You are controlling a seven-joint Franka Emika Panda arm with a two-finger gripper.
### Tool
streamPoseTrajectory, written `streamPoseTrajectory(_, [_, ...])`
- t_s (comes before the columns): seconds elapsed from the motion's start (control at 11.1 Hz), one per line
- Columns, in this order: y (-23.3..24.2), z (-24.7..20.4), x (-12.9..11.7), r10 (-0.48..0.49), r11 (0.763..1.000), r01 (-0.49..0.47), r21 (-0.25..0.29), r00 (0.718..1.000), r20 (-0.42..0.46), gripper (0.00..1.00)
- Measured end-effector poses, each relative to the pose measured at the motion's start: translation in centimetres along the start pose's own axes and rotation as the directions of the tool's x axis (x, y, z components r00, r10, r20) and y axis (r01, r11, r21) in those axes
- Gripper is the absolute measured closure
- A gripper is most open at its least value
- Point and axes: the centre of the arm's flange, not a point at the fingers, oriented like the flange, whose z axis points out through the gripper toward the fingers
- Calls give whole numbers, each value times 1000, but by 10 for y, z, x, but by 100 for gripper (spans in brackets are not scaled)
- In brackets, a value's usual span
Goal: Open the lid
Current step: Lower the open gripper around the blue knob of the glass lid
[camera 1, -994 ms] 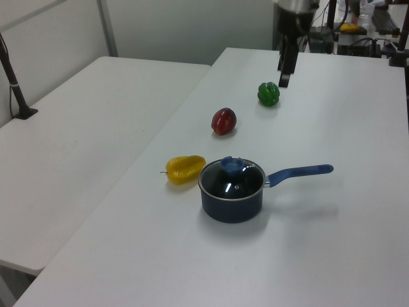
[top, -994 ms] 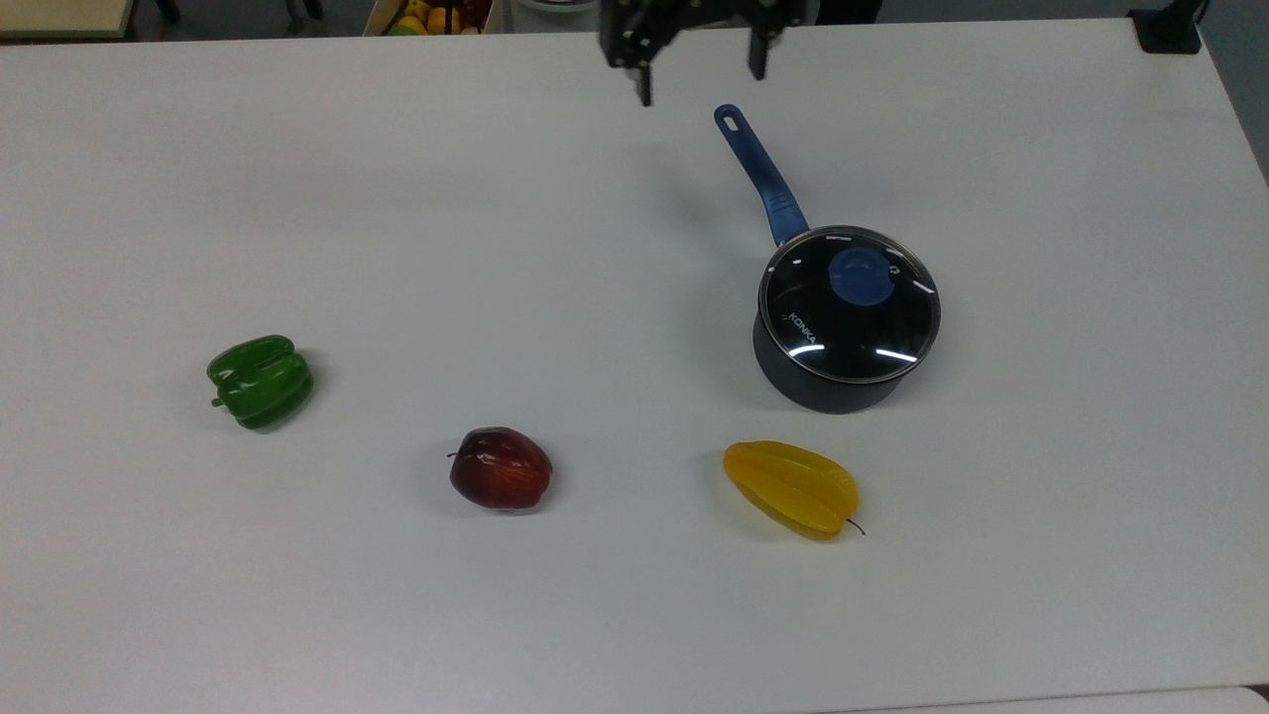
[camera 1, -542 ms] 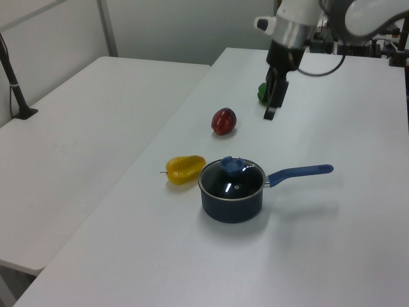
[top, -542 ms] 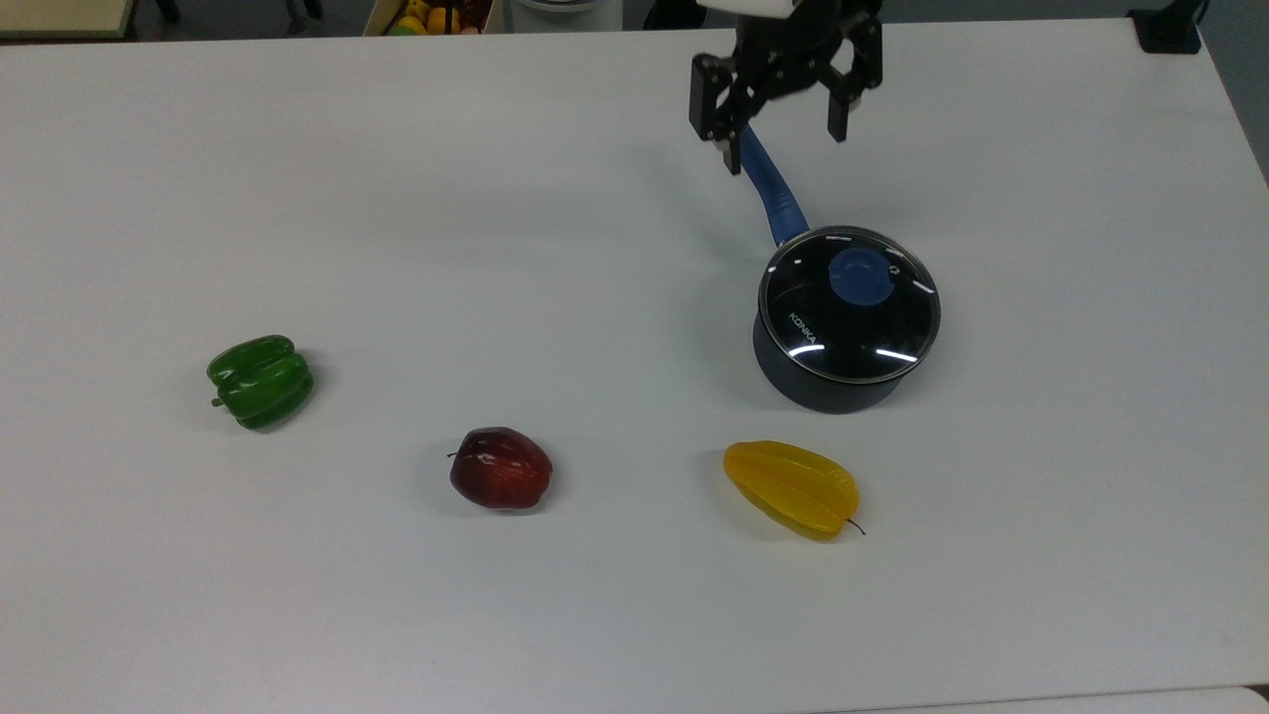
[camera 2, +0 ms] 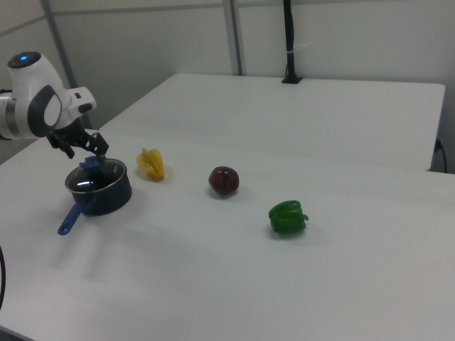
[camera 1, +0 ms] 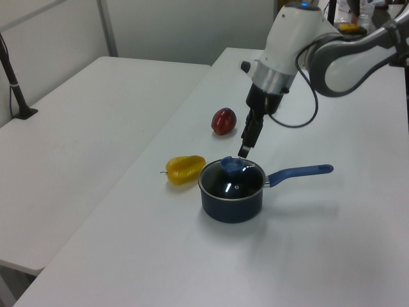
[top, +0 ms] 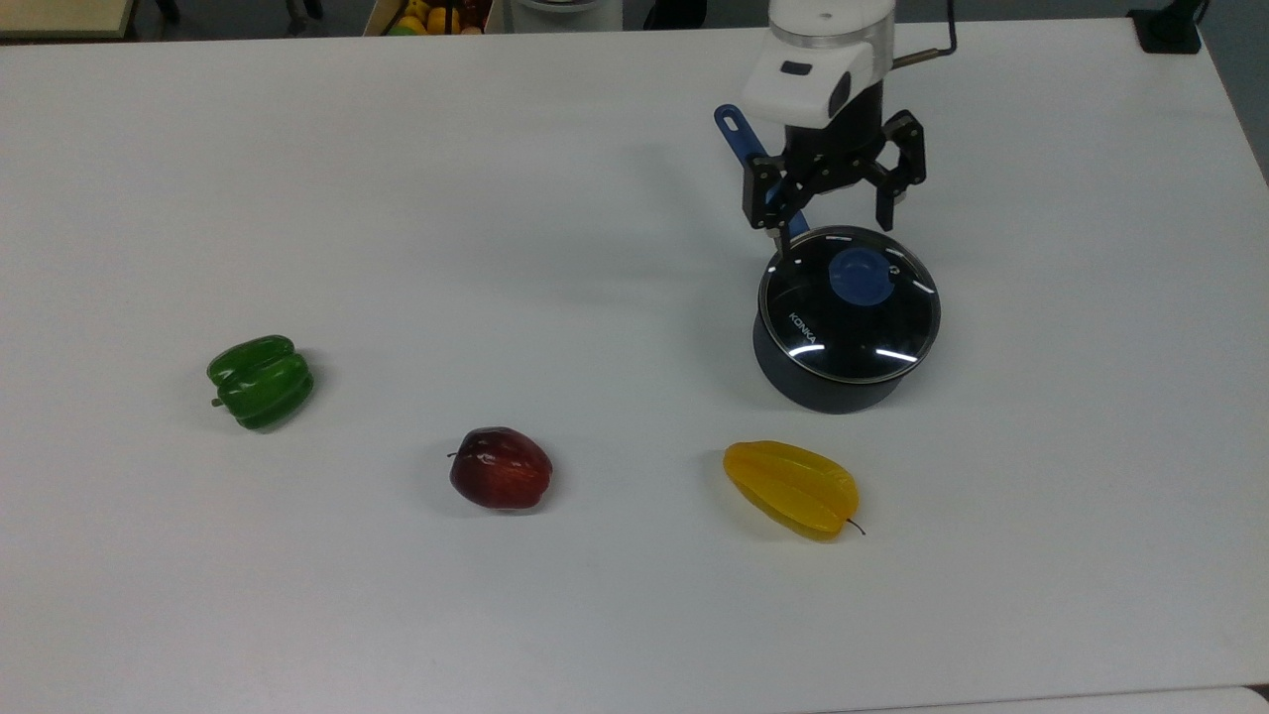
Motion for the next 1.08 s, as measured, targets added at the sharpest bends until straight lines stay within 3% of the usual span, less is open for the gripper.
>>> streamPoseTrajectory(0.27, [-25,12,-3,50,997,-51,-50,999,-21,0])
streamPoseTrajectory(0.72, [-19,28,-1,-12,992,9,-123,1000,-24,0])
streamPoseTrajectory(1.08, [-22,33,3,4,993,-8,-121,1000,-28,0])
